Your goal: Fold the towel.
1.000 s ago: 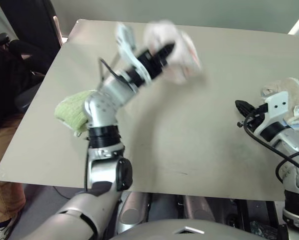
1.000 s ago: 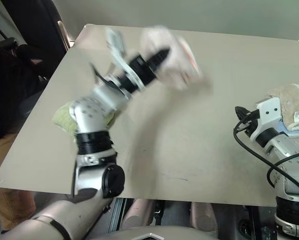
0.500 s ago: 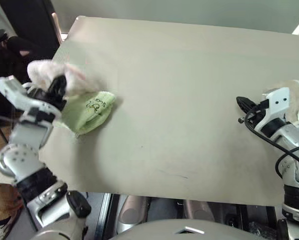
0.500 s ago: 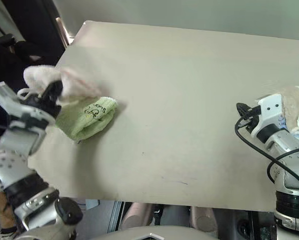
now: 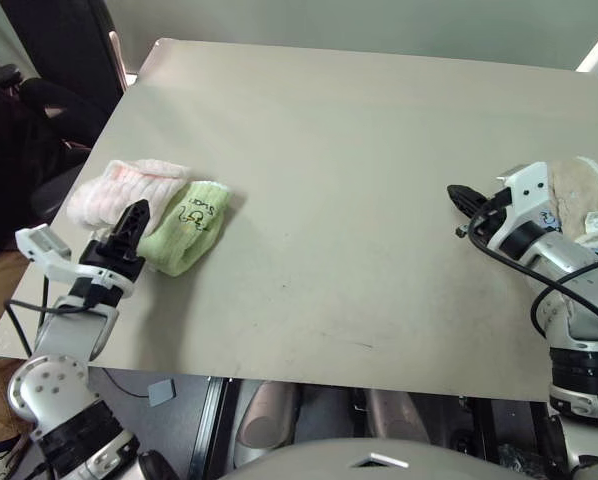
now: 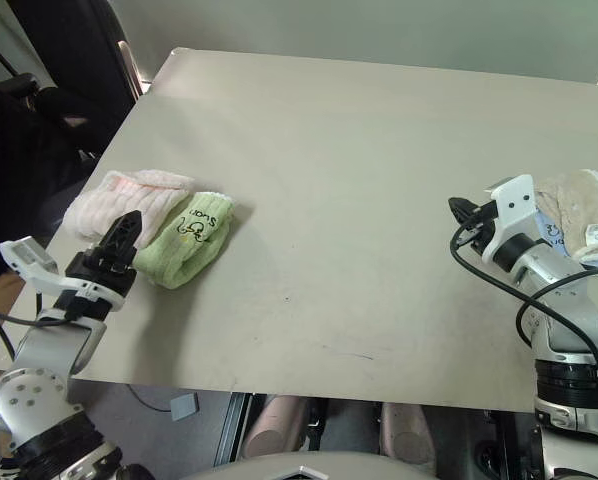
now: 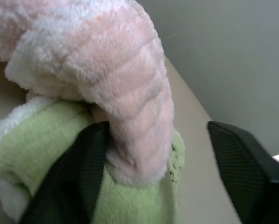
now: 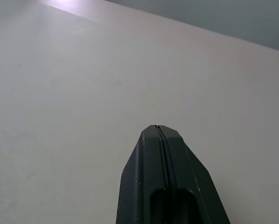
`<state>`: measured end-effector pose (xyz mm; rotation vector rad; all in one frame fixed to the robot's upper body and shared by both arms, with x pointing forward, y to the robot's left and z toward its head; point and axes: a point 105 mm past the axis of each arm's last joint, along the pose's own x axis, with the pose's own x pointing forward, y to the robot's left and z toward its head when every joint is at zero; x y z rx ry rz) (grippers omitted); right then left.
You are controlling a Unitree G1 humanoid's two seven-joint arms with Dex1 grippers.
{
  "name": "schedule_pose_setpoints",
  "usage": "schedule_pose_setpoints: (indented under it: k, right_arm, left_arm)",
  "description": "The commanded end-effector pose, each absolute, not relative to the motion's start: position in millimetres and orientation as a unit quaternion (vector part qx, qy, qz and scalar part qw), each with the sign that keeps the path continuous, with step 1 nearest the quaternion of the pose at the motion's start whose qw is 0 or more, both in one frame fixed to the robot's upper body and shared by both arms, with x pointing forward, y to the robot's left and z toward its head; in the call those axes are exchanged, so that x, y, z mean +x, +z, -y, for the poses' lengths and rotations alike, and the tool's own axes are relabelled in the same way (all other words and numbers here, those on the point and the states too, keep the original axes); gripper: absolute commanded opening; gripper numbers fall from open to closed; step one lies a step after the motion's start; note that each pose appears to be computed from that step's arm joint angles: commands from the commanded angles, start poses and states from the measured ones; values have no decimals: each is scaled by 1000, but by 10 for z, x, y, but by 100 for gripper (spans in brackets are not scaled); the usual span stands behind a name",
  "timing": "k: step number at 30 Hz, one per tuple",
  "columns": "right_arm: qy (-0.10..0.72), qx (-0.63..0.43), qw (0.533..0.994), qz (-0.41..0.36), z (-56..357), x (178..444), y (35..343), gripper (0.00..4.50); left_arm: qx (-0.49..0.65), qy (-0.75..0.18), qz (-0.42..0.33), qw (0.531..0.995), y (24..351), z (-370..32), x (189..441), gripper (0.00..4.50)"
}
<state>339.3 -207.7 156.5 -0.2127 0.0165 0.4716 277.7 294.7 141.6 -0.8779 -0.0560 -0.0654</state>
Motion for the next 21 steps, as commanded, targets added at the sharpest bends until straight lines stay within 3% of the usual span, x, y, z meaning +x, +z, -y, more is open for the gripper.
schedule_pose_setpoints:
  k: [1,6,11,15,21]
  right_arm:
    - [242,-112,964,16,2017,3359,1672,0]
    - [244,-104,964,10,1967,3320,1623,0]
    - [242,-98,965,6,1957,3321,1585,0]
    - [245,-89,965,5,1865,3354,1564,0]
    - [252,-80,964,7,1698,3406,1533,0]
  left_arm:
    - [-398,-43,56,915,1582,-3013,2648,445]
    - [-380,-145,37,913,1620,-2781,2382,445]
    - [-322,-283,-8,904,1770,-2154,2305,445]
    - [-181,-344,-28,921,1826,-1682,2608,445]
    - [17,-328,16,945,1727,-1392,3322,445]
